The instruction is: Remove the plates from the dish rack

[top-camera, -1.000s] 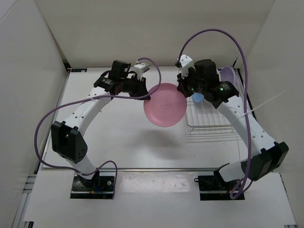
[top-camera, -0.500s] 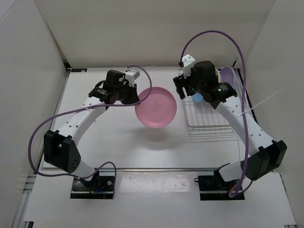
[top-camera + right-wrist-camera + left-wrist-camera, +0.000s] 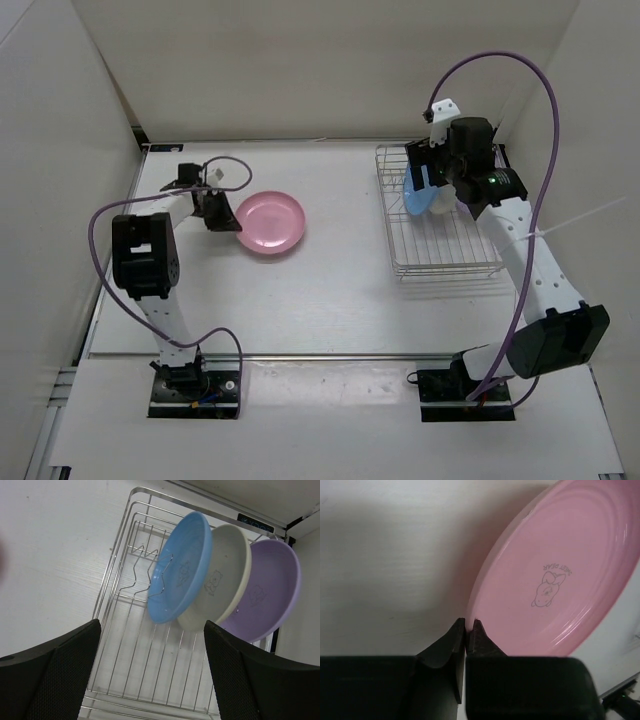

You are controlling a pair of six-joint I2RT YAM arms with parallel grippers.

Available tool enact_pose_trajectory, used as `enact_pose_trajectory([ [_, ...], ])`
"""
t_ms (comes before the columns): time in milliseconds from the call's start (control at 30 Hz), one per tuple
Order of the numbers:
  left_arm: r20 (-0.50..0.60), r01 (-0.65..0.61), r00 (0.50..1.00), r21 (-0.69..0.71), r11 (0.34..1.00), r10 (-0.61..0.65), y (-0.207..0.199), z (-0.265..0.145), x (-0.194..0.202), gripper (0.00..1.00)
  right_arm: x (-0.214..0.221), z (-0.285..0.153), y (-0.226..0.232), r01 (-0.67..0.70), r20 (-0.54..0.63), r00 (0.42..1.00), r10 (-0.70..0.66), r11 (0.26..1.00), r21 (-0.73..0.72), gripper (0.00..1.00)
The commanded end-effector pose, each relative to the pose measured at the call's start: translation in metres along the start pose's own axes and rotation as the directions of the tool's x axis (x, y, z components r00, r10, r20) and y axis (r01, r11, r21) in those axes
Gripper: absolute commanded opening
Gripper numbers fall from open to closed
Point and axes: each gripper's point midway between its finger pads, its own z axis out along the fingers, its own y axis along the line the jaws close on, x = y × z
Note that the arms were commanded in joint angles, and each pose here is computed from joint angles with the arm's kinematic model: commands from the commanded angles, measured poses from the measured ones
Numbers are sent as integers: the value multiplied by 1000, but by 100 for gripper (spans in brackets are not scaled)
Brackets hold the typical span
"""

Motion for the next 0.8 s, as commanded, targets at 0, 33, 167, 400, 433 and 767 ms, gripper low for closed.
enact_pose_trajectory([
  [0, -27, 122, 992, 73, 990, -120, 19, -6, 9, 11, -26, -21, -11, -27, 102, 995, 25, 999, 21, 87],
  [33, -23, 132, 991, 80, 988, -131, 23, -5, 7, 11, -26, -21, -11, -27, 102, 995, 25, 999, 21, 87],
  [167, -40, 220, 975, 70, 973, -218, 53, -1, 11, 11, -37, -22, -13, -28, 117, 993, 26, 999, 23, 87],
  [400, 34, 306, 951, 23, 952, -307, 103, -17, -3, 11, -35, -11, -8, -34, 93, 995, 34, 999, -5, 87],
  [433, 47, 308, 950, 22, 951, -309, 106, -19, -7, 11, -33, -7, -7, -33, 83, 996, 34, 999, -6, 87],
  [767, 157, 309, 942, -59, 949, -296, 123, -34, -39, 11, -34, -9, -7, -33, 83, 996, 34, 999, -6, 87],
])
